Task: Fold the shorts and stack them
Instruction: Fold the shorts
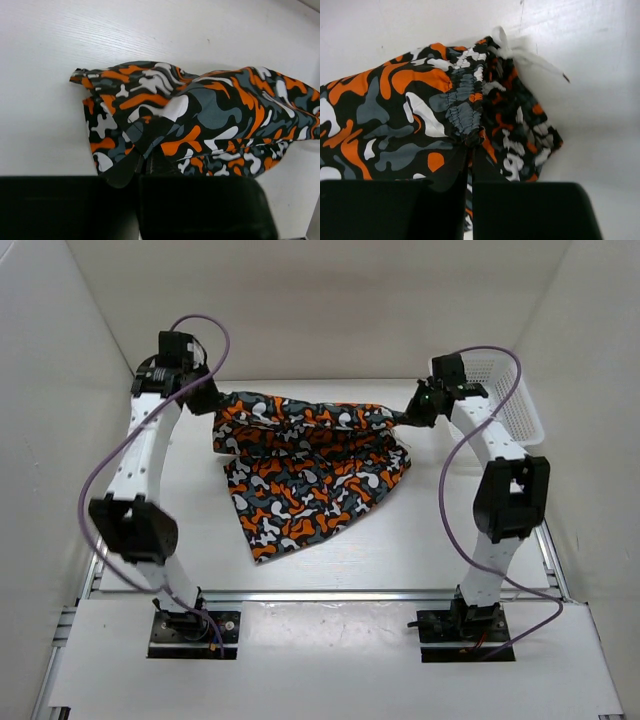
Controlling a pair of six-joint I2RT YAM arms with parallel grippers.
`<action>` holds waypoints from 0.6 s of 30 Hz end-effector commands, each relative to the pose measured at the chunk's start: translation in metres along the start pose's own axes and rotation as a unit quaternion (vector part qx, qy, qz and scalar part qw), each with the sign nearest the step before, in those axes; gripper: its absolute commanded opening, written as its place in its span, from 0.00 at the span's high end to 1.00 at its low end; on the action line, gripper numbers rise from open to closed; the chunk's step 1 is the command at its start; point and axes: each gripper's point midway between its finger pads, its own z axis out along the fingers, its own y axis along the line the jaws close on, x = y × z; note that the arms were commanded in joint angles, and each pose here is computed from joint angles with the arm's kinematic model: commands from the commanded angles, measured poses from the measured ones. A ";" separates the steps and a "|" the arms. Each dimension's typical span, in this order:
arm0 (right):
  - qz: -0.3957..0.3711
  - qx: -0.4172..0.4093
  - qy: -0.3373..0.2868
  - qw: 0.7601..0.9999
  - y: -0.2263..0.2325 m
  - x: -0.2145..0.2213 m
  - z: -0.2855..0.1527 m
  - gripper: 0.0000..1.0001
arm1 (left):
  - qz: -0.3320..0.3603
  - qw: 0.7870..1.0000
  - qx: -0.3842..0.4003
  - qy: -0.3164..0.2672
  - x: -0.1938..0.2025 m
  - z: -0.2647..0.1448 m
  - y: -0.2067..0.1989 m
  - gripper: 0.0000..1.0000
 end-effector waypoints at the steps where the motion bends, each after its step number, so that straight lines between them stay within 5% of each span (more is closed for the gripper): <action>1: -0.013 0.017 -0.042 0.999 -0.014 -0.008 -0.045 1.00 | 0.019 0.997 -0.010 -0.071 -0.004 -0.066 0.008 0.90; 8: -0.008 0.072 -0.048 0.996 -0.055 0.044 -0.079 1.00 | 0.013 0.999 0.036 -0.021 0.097 -0.105 0.011 0.90; 16: -0.003 0.122 -0.026 0.992 -0.097 0.088 -0.091 1.00 | -0.005 0.995 0.030 0.098 0.230 -0.091 0.030 0.90; 18: -0.003 0.143 -0.025 0.989 -0.107 0.092 -0.086 0.92 | -0.005 0.992 0.031 0.124 0.250 -0.088 0.032 0.68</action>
